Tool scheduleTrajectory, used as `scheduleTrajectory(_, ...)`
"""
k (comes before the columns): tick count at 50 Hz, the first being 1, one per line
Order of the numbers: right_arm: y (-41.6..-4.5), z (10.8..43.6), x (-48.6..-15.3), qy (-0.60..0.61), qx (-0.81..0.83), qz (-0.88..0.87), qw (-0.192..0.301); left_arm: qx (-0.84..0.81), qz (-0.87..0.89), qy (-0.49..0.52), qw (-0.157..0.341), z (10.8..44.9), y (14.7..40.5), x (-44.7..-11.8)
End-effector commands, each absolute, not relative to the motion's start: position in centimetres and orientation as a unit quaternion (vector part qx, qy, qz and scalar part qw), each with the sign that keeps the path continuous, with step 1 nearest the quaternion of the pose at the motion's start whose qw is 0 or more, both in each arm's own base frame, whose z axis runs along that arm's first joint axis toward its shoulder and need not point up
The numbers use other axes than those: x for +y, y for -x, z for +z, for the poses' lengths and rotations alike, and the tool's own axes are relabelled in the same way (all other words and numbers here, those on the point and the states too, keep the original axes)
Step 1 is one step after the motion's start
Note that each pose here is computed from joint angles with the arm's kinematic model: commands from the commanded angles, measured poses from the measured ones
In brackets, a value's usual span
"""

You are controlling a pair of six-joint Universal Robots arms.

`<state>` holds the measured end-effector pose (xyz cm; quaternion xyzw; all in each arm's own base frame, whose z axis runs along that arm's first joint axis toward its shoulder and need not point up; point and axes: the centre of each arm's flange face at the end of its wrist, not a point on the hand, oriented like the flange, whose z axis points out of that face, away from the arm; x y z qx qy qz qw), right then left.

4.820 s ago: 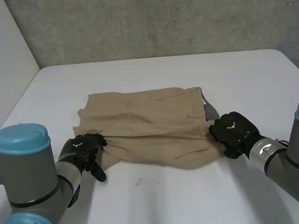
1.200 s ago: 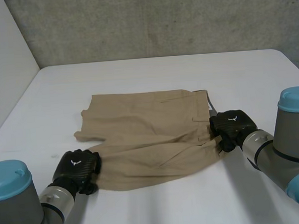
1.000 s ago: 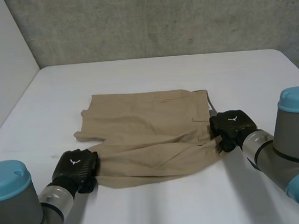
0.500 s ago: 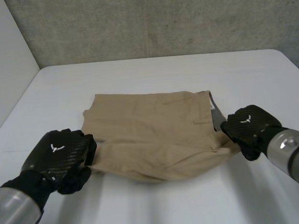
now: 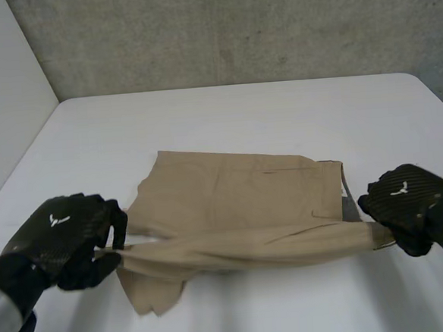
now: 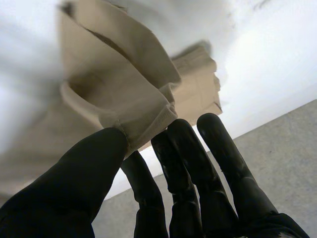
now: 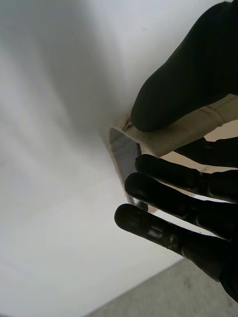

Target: Fold the shorts.

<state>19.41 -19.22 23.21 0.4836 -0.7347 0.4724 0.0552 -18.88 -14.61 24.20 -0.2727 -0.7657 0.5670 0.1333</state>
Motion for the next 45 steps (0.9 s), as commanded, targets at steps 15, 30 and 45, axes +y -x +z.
scheduleTrajectory(15,-27.3,30.6,-31.6,-0.308,-0.597,0.74,0.027,-0.569,0.773,0.266,0.09,31.1,24.7,-30.8)
scheduleTrajectory(30,-28.0,41.2,-32.0,-0.182,-0.41,0.894,-0.001,-0.388,0.906,0.152,0.071,45.9,24.1,-28.8)
scheduleTrajectory(45,-28.4,24.6,-32.0,-0.312,-0.616,0.724,-0.01,-0.628,0.741,0.217,0.101,25.5,23.0,-21.5)
